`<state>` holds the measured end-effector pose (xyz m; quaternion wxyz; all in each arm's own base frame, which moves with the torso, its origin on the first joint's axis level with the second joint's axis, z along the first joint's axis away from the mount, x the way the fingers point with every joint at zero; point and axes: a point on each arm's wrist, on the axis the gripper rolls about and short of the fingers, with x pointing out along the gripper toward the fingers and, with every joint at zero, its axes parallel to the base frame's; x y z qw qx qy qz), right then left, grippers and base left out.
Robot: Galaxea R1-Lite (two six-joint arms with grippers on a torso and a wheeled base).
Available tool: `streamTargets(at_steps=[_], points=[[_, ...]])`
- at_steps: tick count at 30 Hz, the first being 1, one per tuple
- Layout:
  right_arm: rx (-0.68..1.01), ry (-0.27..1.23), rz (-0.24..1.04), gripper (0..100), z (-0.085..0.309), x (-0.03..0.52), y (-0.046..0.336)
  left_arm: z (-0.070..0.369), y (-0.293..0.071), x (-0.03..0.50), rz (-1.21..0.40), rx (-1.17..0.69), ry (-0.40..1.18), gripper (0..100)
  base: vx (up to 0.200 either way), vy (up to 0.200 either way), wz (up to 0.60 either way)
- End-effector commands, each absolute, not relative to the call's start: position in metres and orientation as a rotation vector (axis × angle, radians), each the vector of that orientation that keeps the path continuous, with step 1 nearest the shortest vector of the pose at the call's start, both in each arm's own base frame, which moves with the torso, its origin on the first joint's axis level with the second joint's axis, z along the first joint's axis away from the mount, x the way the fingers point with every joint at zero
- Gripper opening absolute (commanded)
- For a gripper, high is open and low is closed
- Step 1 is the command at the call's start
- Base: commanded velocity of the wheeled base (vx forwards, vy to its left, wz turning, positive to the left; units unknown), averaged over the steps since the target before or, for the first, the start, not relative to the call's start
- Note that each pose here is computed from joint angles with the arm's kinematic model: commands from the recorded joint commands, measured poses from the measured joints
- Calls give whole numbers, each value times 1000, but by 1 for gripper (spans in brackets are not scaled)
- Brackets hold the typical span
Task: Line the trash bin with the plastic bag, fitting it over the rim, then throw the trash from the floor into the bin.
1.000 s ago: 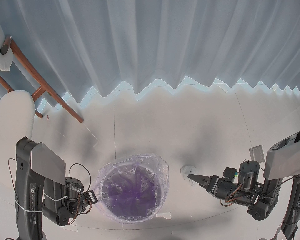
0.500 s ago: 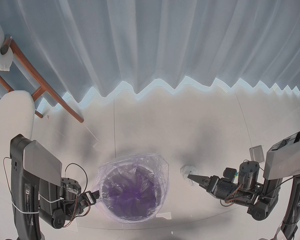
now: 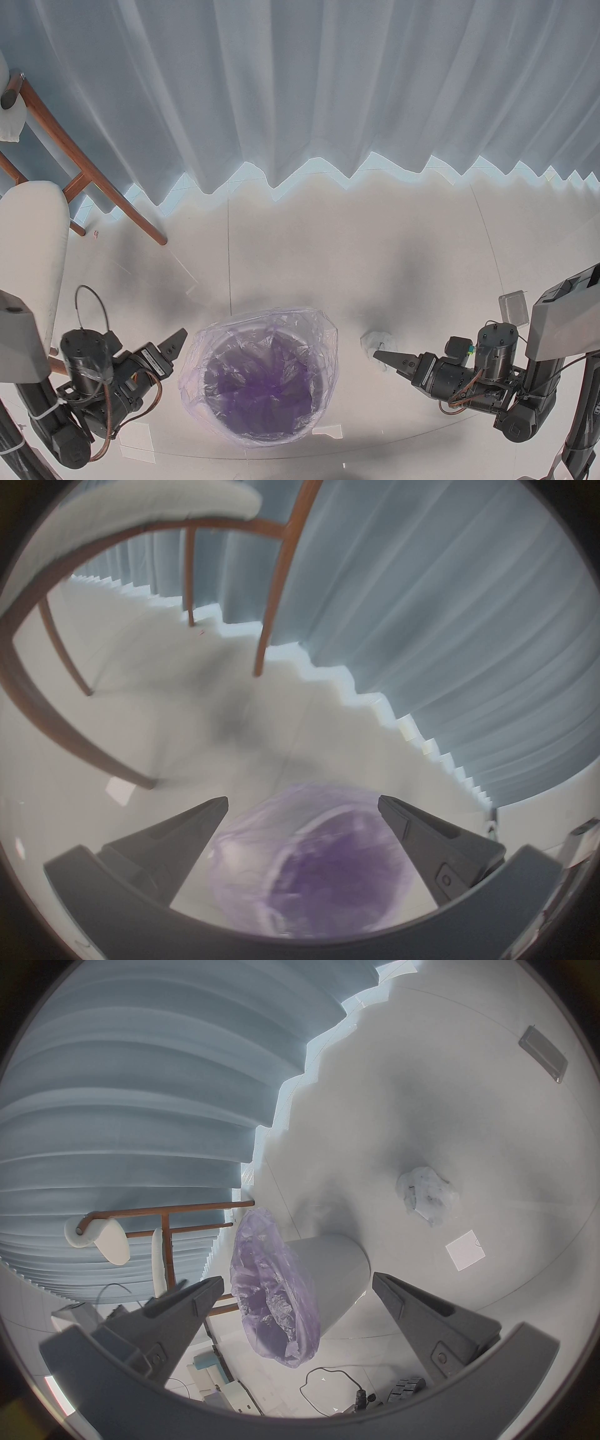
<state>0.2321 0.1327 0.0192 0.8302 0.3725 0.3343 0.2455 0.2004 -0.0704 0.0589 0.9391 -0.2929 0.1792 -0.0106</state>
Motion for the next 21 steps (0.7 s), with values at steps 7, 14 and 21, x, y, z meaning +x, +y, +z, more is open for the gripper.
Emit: streamTargets(at_steps=[7, 14, 21], points=[[911, 534, 662, 100, 82, 212, 146, 261, -69, 96, -910, -804, -422, 100, 0, 0, 0], [918, 414, 736, 100, 118, 188, 141, 281, -61, 89, -932, -755, -536, 100, 0, 0, 0], [869, 479, 744, 100, 108, 174, 146, 297, -87, 129, -934, -775, -519, 100, 0, 0, 0]])
